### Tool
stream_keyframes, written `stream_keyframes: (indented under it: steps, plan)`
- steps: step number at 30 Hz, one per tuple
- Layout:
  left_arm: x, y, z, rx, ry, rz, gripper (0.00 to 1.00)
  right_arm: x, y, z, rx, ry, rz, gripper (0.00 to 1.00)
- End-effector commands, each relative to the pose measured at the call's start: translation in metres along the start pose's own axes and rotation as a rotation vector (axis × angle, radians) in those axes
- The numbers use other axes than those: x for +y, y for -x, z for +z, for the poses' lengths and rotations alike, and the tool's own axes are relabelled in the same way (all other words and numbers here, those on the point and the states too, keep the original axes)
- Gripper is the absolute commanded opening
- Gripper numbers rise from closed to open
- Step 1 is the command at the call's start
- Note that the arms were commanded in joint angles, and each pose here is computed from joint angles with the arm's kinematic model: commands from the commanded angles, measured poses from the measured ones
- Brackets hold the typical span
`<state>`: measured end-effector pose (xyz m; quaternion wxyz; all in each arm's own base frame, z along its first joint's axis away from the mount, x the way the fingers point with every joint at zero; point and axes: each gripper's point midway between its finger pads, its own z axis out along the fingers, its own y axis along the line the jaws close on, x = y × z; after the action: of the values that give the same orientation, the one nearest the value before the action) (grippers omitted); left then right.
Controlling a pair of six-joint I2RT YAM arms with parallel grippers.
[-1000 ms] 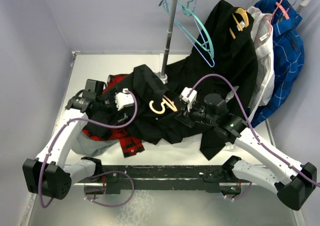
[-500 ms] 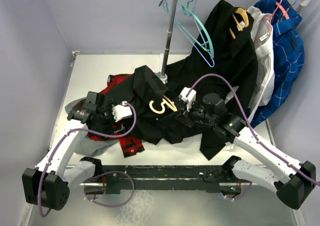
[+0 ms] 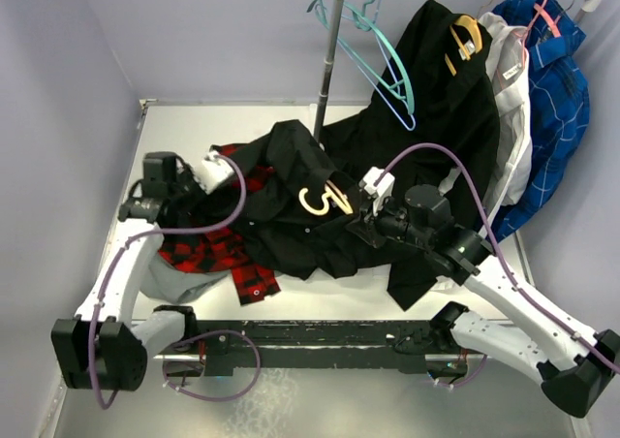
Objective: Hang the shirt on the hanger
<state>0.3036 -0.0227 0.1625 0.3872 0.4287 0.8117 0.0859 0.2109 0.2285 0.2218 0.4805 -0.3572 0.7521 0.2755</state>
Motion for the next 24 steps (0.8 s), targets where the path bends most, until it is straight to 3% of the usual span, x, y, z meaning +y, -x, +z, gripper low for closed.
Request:
stream_keyframes:
  steps: [1,8,16,24]
  plan:
    - [0.094,-0.016,-0.005,0.008,0.223,-0.055,0.00,-0.009,0.034,-0.023,-0.072,-0.093,0.067,0.00]
    - [0.151,-0.069,-0.003,0.075,0.304,-0.114,0.00,-0.016,0.028,-0.036,-0.013,-0.160,0.100,0.00]
    - [0.193,-0.095,-0.006,0.115,0.412,-0.169,0.00,-0.016,0.033,-0.045,-0.042,-0.171,0.093,0.00]
    - [0.223,-0.174,0.012,0.206,0.428,-0.340,0.00,-0.025,0.040,-0.071,-0.050,-0.254,0.091,0.00]
